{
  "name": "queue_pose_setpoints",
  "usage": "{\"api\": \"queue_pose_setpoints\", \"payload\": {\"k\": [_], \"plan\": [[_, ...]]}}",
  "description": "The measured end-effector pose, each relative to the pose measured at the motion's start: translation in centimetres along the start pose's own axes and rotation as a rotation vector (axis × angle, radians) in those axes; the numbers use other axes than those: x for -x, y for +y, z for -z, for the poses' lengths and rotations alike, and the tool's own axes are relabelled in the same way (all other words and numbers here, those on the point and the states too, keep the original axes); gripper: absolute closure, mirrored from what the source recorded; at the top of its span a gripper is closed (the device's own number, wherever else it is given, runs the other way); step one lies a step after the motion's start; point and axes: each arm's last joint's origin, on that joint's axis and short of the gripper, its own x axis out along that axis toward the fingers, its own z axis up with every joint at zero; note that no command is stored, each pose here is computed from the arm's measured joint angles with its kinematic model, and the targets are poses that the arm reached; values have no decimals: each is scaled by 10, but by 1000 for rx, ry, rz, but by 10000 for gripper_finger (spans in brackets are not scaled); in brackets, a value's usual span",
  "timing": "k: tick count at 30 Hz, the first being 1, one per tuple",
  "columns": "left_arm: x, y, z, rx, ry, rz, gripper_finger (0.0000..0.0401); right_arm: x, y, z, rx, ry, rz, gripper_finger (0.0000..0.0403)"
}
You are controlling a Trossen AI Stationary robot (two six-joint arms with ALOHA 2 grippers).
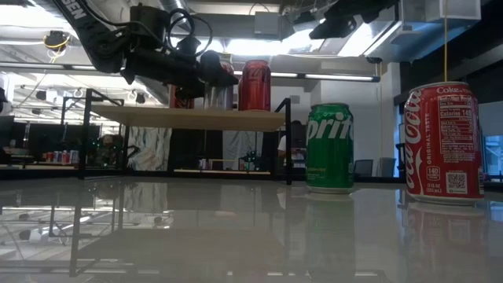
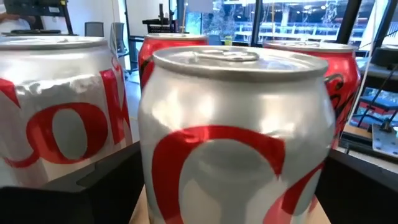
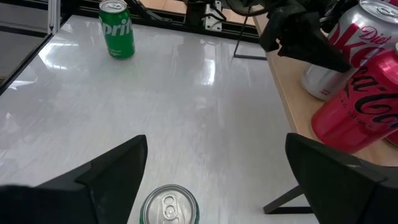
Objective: Place canned beverage on shelf
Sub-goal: Put the silver soda can on the shelf aligned with the other silver soda can
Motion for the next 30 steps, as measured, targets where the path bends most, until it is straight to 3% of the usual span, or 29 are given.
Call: {"api": "queue_pose_setpoints", "payload": {"k": [16,23,30], "plan": [[2,0,-3,3,-7,6,5,1,0,-1,1,-4,1,26],[12,-3,-22,8,-76,34,5,1,0,-1,1,-5,1,26],[27,-7,-29,-11,11,54,5,1,0,-1,-1,-5,1,26]]}}
